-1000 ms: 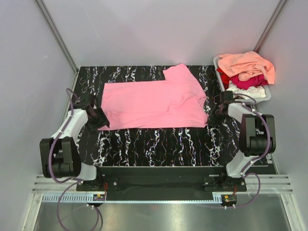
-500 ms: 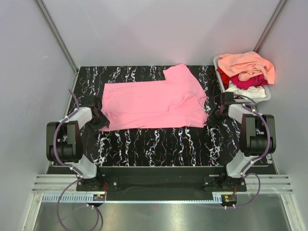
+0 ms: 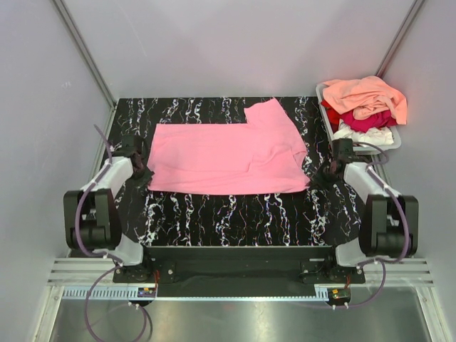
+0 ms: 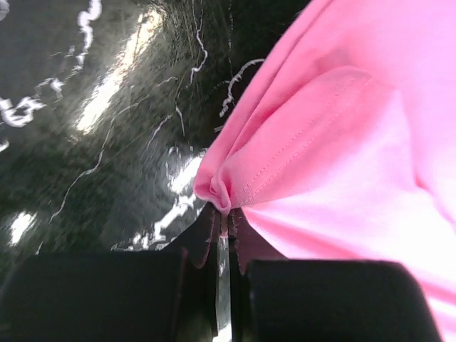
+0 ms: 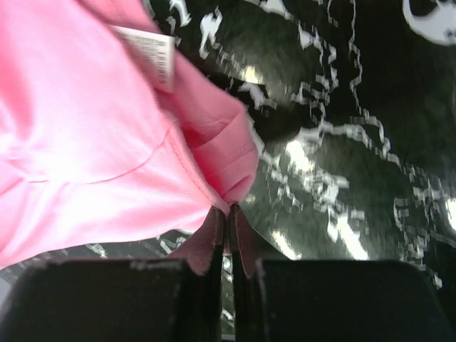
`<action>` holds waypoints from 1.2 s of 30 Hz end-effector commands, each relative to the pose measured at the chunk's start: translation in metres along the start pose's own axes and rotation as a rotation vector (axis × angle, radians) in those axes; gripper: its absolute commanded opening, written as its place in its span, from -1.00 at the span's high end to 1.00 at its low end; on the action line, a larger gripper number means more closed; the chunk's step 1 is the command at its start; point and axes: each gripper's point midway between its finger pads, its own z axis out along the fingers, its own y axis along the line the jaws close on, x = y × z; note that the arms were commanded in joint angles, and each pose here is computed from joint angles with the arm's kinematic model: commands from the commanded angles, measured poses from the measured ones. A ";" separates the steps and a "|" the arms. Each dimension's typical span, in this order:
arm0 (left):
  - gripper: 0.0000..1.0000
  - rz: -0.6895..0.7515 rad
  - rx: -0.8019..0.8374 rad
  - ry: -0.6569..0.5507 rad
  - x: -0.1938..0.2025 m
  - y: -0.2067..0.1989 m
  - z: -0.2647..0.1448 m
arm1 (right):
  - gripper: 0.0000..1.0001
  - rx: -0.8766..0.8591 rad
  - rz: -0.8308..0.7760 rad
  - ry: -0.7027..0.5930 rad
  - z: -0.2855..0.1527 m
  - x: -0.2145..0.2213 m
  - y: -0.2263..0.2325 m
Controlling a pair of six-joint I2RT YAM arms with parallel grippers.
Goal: Fold and stack the t-shirts
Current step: Fold the tshirt
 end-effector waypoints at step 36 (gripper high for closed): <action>-0.31 0.220 0.517 -0.177 -0.007 -0.029 -0.176 | -0.95 -0.257 -0.155 -0.239 -0.140 -0.086 0.118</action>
